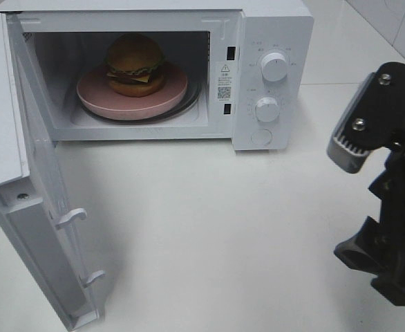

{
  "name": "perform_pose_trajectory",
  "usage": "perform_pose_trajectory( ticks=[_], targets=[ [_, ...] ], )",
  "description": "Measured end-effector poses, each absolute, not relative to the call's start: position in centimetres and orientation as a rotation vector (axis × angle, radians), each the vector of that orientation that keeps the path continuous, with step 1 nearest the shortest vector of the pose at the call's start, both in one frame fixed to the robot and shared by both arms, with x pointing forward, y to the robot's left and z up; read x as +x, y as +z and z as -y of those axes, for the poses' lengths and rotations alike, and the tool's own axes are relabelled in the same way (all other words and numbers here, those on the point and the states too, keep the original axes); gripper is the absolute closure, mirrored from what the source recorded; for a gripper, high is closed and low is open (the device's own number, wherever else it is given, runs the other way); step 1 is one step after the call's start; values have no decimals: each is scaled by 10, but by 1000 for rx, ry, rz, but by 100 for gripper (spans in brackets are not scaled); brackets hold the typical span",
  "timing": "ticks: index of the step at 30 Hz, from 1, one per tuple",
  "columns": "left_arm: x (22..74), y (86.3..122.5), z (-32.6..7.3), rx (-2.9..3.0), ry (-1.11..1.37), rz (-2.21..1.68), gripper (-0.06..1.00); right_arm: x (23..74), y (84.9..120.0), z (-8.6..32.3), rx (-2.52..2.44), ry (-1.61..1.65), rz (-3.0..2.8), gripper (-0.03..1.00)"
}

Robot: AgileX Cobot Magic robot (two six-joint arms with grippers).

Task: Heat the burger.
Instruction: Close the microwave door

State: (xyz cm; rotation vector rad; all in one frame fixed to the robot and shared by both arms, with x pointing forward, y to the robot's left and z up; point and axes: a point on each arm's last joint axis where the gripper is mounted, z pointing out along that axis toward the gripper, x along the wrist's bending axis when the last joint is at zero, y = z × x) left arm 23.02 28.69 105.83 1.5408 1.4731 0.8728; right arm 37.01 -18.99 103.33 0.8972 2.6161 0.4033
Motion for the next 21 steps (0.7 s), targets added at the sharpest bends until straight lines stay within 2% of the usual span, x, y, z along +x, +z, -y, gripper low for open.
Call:
perform_pose_trajectory(
  ticks=[12, 21],
  targets=[
    [230, 1058, -287, 1541, 873, -1473, -4, 329, 1058, 234, 1051, 519, -2503, 22],
    [230, 1058, -287, 1541, 873, -1473, -4, 306, 1041, 269, 1244, 590, -2355, 22]
  ],
)
